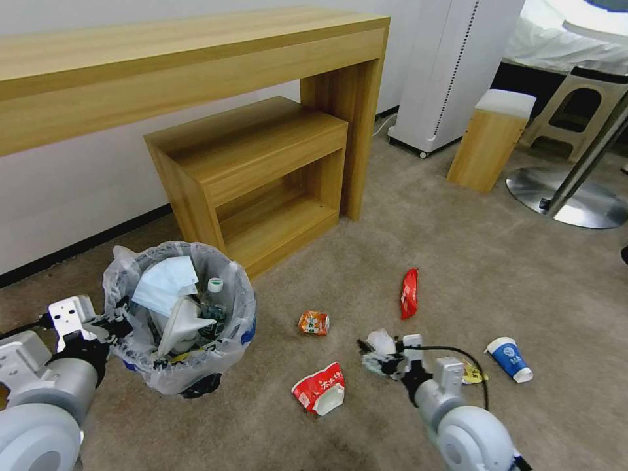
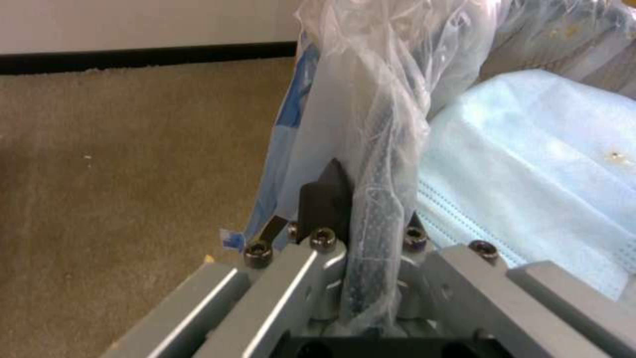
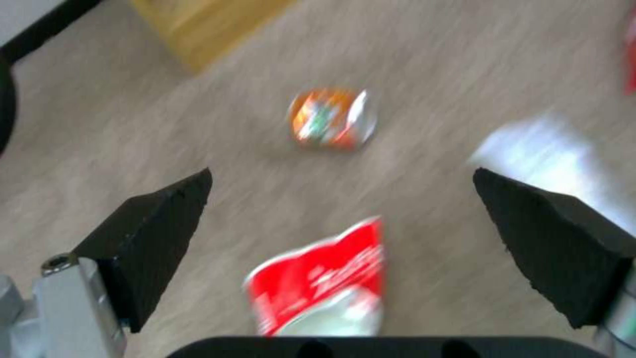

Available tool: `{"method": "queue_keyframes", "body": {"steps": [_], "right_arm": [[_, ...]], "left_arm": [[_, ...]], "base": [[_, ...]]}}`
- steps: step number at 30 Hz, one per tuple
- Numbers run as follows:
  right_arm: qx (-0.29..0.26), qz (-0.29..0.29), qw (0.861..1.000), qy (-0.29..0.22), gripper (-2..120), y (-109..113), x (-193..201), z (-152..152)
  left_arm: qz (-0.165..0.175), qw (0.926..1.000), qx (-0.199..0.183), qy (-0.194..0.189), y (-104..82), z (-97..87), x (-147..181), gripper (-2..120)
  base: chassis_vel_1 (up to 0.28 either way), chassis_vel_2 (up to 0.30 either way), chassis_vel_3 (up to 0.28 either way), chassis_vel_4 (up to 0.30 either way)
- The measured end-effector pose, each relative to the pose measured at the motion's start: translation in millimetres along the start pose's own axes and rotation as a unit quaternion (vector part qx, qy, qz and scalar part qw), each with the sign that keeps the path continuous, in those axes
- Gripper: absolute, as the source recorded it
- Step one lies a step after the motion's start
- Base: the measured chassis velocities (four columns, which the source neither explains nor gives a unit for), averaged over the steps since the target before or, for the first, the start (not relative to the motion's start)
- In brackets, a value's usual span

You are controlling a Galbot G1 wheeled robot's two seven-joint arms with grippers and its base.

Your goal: Pick up the trash bin and place the garbage on the floor into it.

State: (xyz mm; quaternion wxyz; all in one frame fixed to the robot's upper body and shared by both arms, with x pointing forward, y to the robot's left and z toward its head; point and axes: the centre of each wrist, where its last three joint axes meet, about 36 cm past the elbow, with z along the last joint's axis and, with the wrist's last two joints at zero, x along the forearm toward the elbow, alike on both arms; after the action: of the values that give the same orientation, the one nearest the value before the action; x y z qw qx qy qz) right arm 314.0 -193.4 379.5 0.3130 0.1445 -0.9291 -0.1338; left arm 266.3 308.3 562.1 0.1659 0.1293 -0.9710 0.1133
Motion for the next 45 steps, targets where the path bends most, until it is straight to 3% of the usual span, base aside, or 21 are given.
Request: {"method": "queue_keyframes", "body": {"steps": [5, 10, 16, 27, 31, 38, 45], "right_arm": [[-0.027, -0.007, 0.999, 0.024, 100, 10, -16, 8], [-0.095, -0.014, 0.993, 0.074, 100, 39, -45, 9], [-0.128, -0.025, 0.987, 0.098, 100, 53, -50, -8], [-0.193, -0.062, 0.97, 0.134, 100, 73, -51, -14], [-0.195, -0.055, 0.97, 0.135, 100, 69, -49, -13], [-0.176, -0.022, 0.973, 0.144, 100, 39, -54, -13], [-0.101, -0.007, 0.979, 0.175, 100, 10, -73, -33]], "left_arm": [[0.0, 1.0, 0.001, 0.001, -1.0, 1.3, -1, 1], [-0.005, 1.0, 0.003, 0.0, 0.7, 1.6, -2, 1], [-0.007, 1.0, 0.003, 0.0, 0.9, 2.1, -2, 1], [-0.007, 1.0, 0.003, 0.001, -0.7, 3.1, 2, 1], [-0.008, 1.0, 0.003, 0.001, -1.2, 3.5, 3, 1], [-0.009, 1.0, 0.003, 0.003, -4.4, 6.7, 6, 1], [-0.01, 0.9999, 0.002, 0.005, -7.9, 10.2, 8, 1]], "base": [[0.0, 0.0, 0.0, 0.0], [0.0, 0.0, 0.0, 0.0], [0.0, 0.0, 0.0, 0.0], [0.0, 0.0, 0.0, 0.0], [0.0, 0.0, 0.0, 0.0], [0.0, 0.0, 0.0, 0.0], [0.0, 0.0, 0.0, 0.0]]}}
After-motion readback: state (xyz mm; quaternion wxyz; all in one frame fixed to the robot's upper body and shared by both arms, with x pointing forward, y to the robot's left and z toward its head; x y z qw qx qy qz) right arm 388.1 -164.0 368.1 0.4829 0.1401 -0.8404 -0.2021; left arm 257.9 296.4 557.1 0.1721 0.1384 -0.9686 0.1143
